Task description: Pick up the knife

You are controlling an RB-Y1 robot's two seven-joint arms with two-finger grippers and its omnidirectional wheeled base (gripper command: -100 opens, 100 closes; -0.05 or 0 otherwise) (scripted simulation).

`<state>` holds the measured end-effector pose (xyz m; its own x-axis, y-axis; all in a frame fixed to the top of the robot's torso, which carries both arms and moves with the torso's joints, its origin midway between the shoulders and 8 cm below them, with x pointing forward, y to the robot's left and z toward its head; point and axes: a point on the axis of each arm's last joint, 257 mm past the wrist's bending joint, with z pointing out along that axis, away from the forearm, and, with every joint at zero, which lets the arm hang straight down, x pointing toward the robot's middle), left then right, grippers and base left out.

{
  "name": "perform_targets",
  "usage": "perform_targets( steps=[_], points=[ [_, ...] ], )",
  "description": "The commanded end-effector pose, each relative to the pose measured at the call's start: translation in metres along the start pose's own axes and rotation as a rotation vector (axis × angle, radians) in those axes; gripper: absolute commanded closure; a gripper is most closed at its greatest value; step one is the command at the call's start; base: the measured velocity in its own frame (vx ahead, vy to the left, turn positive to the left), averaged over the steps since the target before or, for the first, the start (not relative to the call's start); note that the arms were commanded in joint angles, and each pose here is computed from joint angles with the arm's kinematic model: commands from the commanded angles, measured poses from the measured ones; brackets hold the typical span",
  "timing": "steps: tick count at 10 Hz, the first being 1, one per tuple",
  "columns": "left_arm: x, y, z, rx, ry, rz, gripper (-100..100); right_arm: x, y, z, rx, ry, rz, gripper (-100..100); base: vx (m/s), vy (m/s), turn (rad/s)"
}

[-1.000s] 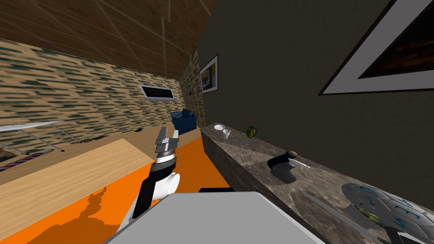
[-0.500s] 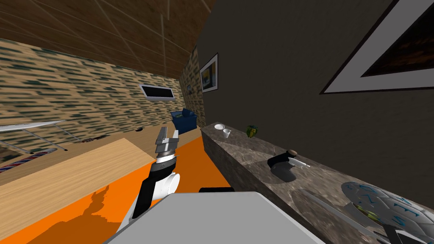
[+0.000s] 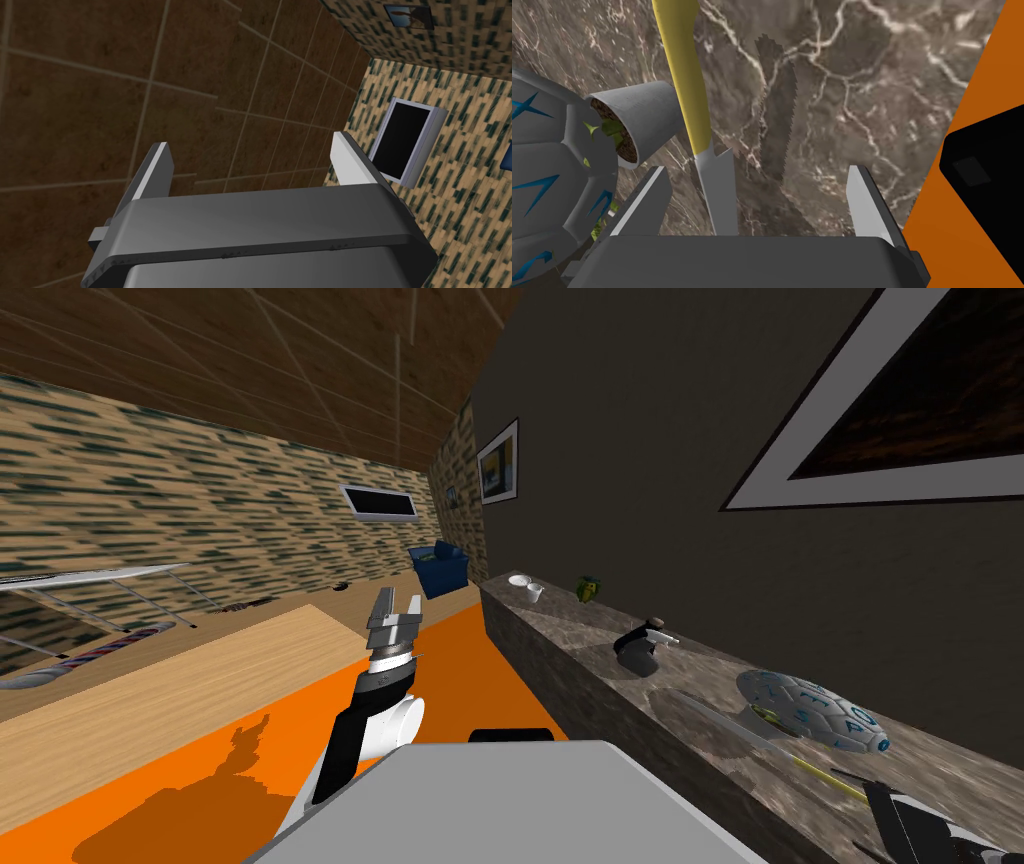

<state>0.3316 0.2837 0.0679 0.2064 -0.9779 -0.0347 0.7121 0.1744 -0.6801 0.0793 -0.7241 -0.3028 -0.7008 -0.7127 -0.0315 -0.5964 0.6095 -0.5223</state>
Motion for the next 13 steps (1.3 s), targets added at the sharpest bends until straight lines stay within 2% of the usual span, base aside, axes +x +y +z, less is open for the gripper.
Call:
perform_targets(
  steps=[1,5,7,9,13],
  points=[
    [0.000,0.000,0.000,0.000,0.000,0.000,0,-0.015,-0.008,0.000,0.012,-0.036,0.007,-100,-0.249,-0.066,0.050],
    [0.000,0.000,0.000,0.000,0.000,0.000,0,-0.046,-0.023,-0.002,0.030,-0.116,0.019,-100,-0.277,-0.048,0.038],
    [0.000,0.000,0.000,0.000,0.000,0.000,0,-0.069,-0.023,-0.004,0.014,-0.169,0.029,-100,-0.194,-0.063,0.033],
    [0.000,0.000,0.000,0.000,0.000,0.000,0,-0.098,-0.014,-0.004,-0.033,-0.225,0.049,-100,-0.013,-0.151,0.047],
    [0.000,0.000,0.000,0.000,0.000,0.001,0,-0.143,0.005,-0.007,-0.120,-0.300,0.086,-100,0.100,-0.149,0.031]
  ],
)
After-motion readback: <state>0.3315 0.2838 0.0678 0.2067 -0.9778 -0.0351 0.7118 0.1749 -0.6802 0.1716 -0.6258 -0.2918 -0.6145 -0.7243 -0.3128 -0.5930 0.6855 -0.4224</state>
